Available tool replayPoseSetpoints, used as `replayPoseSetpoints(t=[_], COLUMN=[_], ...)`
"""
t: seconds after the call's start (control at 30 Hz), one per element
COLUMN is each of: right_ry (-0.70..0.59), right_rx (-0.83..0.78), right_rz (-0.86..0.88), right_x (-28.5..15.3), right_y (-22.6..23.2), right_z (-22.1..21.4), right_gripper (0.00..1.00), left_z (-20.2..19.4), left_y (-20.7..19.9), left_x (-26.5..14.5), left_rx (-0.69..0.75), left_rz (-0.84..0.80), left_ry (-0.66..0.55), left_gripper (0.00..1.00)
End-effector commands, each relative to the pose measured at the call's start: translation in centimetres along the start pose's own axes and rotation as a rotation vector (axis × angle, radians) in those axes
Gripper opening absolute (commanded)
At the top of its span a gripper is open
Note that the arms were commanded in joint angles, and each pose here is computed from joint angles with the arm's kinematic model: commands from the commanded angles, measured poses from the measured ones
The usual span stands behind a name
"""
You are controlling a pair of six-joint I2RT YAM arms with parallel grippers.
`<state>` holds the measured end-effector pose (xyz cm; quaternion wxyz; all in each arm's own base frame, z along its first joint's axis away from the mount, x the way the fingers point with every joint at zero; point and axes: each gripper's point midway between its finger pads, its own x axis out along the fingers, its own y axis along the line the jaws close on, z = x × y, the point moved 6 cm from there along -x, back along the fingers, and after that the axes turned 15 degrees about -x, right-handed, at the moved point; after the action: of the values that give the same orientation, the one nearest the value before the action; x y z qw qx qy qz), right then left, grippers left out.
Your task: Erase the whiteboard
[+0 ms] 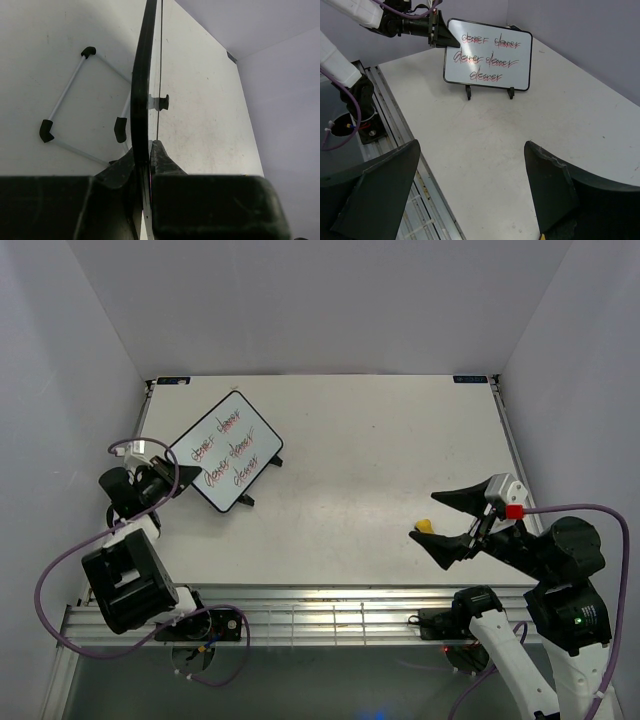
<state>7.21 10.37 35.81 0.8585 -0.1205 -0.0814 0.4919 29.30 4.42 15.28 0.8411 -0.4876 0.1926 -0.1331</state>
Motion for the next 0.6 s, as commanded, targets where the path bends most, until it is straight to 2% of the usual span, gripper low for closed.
replayPoseSetpoints(t=[0.0,0.17,0.23,0.33,0.4,0.5,0.57], right_ry=[-0.063,-0.034,0.003,0.119,0.229,0.320,0.331], right_rx=[-0.053,0.033,0.115,0.269,0.368,0.474,0.498], right_rz=[0.008,-0.017,-0.090,-0.225,-0.285,-0.428,-0.526], right_x=[0.0,0.7,1.2,2.6,3.6,4.2,4.0], right_y=[-0.1,-0.8,-1.8,-4.0,-5.1,-6.6,-7.5], right_z=[1.8,1.2,0.5,-2.1,-4.8,-7.3,-7.7], right_gripper=[0.90,0.90,0.90,0.90,0.90,0.90,0.90], left_z=[3.8,4.3,4.4,3.6,1.7,-0.4,-1.8], left_y=[-1.7,-6.1,-8.6,-13.1,-15.9,-19.4,-20.5], left_x=[-0.3,-0.3,-0.7,-1.0,-0.6,-1.7,-2.3], left_rx=[0.141,0.222,0.269,0.322,0.356,0.332,0.265], left_rz=[0.031,-0.074,-0.129,-0.229,-0.307,-0.386,-0.430], left_ry=[-0.151,-0.171,-0.180,-0.180,-0.129,-0.125,-0.043], left_gripper=[0.00,0.00,0.00,0.00,0.00,0.00,0.00])
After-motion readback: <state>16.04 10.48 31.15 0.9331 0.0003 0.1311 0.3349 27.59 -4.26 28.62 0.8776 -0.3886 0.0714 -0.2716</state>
